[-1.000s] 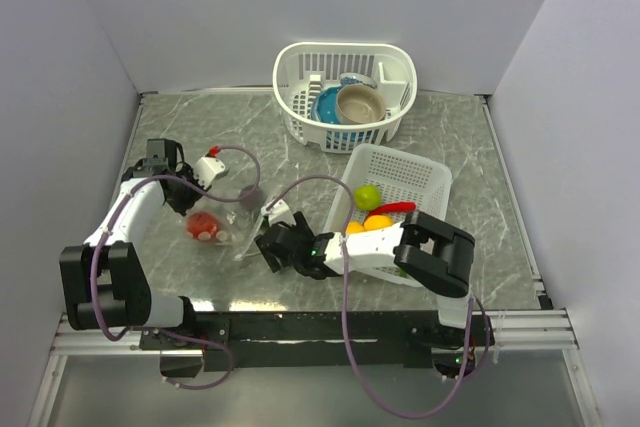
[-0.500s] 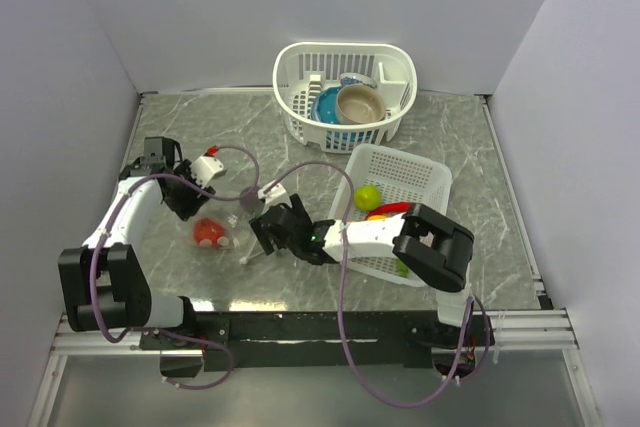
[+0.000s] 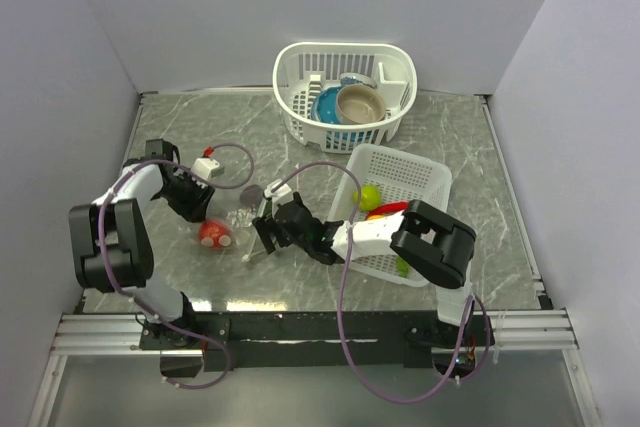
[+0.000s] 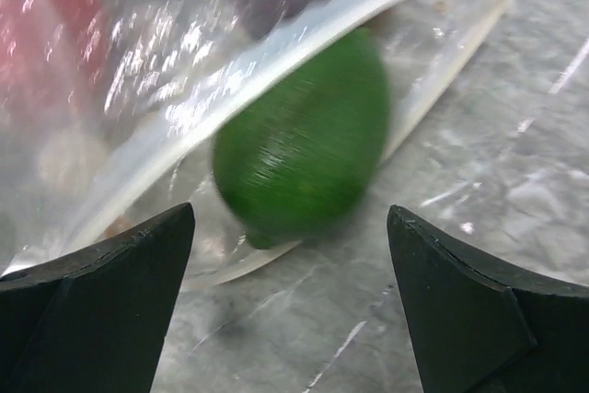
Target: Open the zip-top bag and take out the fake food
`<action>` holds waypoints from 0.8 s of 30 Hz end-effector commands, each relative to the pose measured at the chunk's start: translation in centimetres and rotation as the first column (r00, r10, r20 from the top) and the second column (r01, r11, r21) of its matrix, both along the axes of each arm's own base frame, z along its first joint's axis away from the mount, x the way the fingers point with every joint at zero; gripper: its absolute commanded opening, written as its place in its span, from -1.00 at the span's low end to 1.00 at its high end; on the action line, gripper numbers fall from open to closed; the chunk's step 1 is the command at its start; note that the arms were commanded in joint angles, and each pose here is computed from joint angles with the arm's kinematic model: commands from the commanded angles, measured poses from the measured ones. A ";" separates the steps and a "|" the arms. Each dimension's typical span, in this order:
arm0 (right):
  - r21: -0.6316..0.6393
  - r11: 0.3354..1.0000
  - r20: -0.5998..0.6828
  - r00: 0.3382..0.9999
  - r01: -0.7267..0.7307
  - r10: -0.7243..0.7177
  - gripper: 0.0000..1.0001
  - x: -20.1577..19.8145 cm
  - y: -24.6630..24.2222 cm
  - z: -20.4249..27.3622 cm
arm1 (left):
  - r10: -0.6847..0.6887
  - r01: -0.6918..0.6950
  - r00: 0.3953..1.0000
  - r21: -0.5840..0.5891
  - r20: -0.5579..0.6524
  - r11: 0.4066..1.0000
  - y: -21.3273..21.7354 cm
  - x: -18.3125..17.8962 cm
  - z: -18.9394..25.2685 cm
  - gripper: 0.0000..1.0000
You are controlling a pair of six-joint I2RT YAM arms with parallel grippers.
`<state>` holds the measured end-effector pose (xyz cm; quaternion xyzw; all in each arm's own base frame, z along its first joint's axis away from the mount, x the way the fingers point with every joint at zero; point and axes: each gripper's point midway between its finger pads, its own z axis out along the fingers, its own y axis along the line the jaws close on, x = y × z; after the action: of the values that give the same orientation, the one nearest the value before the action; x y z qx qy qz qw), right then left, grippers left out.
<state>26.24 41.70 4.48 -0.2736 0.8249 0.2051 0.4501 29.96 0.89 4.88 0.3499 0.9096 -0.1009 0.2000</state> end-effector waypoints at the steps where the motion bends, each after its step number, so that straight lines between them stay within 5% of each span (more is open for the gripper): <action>1: 0.121 0.991 0.054 0.997 -0.064 0.058 0.87 0.1 2.5 3.2 | 0.020 -0.020 1.000 -0.064 -0.001 0.998 -0.3 1.7 -0.4 -0.18; 7: 0.123 0.991 0.064 0.997 -0.058 0.050 0.87 1.0 3.7 3.2 | 0.006 -0.007 1.000 -0.096 -0.007 0.995 -0.8 1.8 0.0 -0.98; 19: 0.051 0.998 0.057 0.998 -0.036 0.033 0.82 2.0 4.1 0.4 | -0.093 0.099 0.995 -0.248 0.038 0.964 -4.2 -1.1 8.6 -0.99; 24: 0.071 0.997 0.032 0.999 -0.040 0.038 0.64 1.6 3.6 -0.4 | -0.118 0.133 0.990 -0.279 0.072 0.951 -5.0 -1.8 11.4 -0.98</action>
<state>27.17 44.77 2.96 -0.2916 0.8142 0.2215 0.4505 29.79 -2.30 13.15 0.3631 0.8765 -0.1889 0.2533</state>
